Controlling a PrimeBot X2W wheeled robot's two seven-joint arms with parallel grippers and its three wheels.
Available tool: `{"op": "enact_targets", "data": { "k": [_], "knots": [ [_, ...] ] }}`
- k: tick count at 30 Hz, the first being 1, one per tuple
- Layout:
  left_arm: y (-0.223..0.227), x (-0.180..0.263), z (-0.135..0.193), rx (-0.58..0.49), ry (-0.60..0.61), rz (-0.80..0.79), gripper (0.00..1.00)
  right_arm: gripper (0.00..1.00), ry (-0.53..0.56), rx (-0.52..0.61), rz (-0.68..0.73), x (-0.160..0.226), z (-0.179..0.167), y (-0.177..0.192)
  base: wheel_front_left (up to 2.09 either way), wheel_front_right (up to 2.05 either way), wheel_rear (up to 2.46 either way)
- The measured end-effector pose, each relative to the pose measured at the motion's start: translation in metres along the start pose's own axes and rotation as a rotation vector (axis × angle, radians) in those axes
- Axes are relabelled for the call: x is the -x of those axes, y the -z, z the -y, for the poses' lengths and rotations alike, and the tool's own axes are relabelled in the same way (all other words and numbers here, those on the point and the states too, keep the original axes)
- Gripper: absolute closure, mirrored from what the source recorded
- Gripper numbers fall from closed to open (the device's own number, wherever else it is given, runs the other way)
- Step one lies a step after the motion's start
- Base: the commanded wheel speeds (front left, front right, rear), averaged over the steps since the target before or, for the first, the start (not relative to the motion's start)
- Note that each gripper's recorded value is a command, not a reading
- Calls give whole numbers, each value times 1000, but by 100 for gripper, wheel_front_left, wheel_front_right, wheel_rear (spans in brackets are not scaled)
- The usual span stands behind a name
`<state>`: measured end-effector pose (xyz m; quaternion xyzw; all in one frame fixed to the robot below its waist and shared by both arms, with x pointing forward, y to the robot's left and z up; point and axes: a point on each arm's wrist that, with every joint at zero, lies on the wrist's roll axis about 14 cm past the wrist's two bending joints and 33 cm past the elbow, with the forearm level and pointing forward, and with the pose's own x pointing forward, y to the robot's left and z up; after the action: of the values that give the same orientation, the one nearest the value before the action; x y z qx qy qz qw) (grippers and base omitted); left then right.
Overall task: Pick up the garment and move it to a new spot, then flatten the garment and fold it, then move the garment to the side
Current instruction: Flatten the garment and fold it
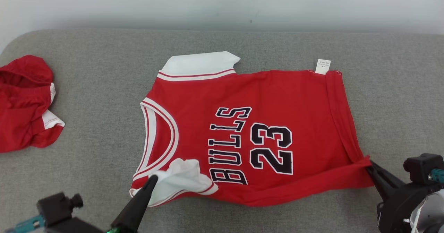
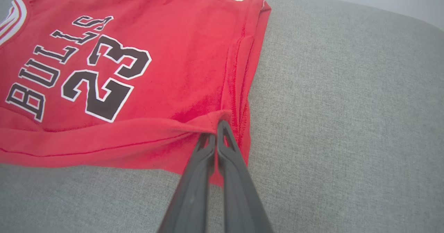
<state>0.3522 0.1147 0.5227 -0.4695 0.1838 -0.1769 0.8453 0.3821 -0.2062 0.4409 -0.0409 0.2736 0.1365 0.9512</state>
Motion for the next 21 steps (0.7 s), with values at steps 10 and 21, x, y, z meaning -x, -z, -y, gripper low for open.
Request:
{"op": "enact_targets", "data": {
  "k": [10, 21],
  "knots": [
    [-11, -43, -25, -170, -93, 22, 100, 100, 46, 5, 97, -17, 10, -20, 0, 0, 0],
    [-33, -82, -46, -349, -127, 66, 100, 100, 62, 26, 82, -41, 14, -16, 0, 0, 0]
  ]
}}
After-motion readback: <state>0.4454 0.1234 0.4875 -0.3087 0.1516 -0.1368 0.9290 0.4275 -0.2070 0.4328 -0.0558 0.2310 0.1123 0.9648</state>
